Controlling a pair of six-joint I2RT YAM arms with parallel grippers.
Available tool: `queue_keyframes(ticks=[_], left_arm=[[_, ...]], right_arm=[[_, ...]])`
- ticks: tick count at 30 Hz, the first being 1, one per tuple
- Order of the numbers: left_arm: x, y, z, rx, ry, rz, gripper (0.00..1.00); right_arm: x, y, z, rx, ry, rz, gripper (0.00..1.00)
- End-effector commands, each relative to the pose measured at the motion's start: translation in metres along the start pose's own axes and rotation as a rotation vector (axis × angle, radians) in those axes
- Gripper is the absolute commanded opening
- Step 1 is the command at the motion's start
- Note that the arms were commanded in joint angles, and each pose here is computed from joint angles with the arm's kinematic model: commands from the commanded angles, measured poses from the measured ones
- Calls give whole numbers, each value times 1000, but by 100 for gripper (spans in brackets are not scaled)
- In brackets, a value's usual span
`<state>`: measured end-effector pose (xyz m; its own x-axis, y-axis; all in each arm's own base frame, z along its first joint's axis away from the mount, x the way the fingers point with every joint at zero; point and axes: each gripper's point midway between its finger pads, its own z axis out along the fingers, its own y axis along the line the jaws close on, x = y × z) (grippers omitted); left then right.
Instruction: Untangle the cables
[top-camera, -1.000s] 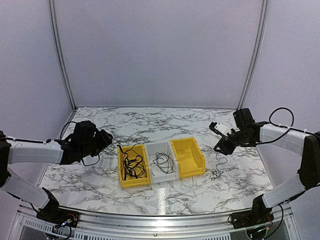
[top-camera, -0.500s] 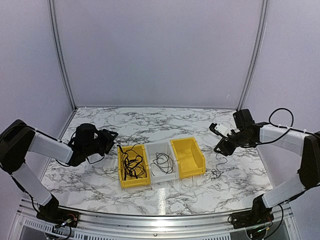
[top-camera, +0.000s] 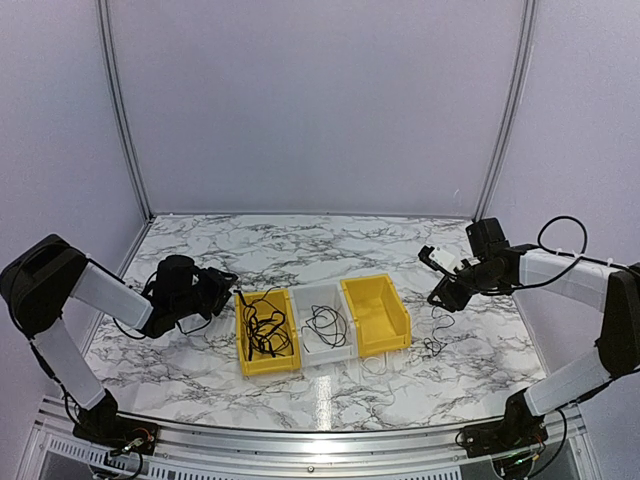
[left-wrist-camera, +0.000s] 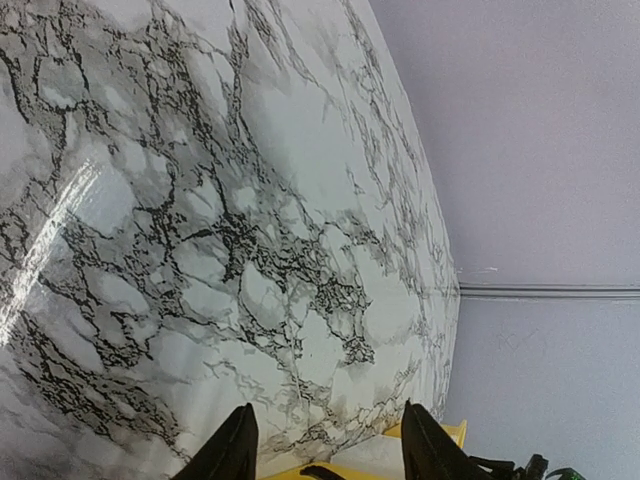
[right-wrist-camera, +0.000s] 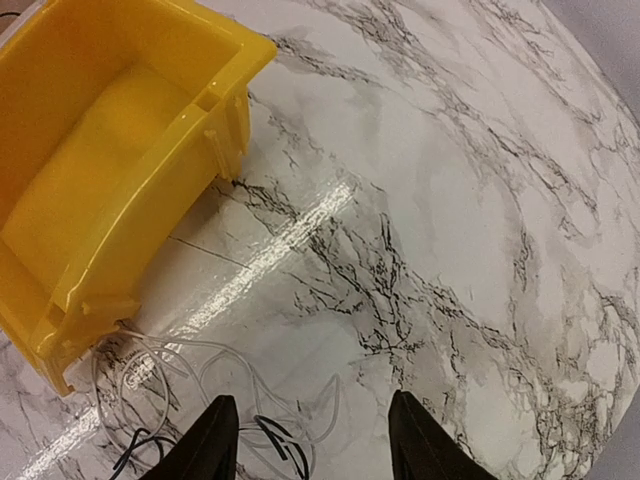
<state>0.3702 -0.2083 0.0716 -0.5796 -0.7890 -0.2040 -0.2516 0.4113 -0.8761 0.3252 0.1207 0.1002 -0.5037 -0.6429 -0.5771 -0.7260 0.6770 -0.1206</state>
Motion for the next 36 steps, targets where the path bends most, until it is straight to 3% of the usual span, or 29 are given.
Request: queue_keyframes(ticks=[1, 8, 15, 23, 28, 36], left_arm=[[3, -3, 7, 41, 19, -9, 43], [10, -10, 11, 97, 60, -38, 25], [6, -27, 3, 155, 50, -11, 0], [-1, -63, -23, 243, 1, 105, 0], [24, -70, -31, 160, 25, 326, 0], [30, -56, -45, -167, -132, 850, 0]], right_arm=[[-2, -1, 0, -5, -9, 21, 51], [1, -1, 3, -10, -3, 25, 50], [2, 0, 6, -16, -1, 28, 50], [2, 0, 6, -16, -4, 25, 49], [1, 0, 8, -19, -5, 24, 49], [2, 2, 8, -24, -10, 25, 49]])
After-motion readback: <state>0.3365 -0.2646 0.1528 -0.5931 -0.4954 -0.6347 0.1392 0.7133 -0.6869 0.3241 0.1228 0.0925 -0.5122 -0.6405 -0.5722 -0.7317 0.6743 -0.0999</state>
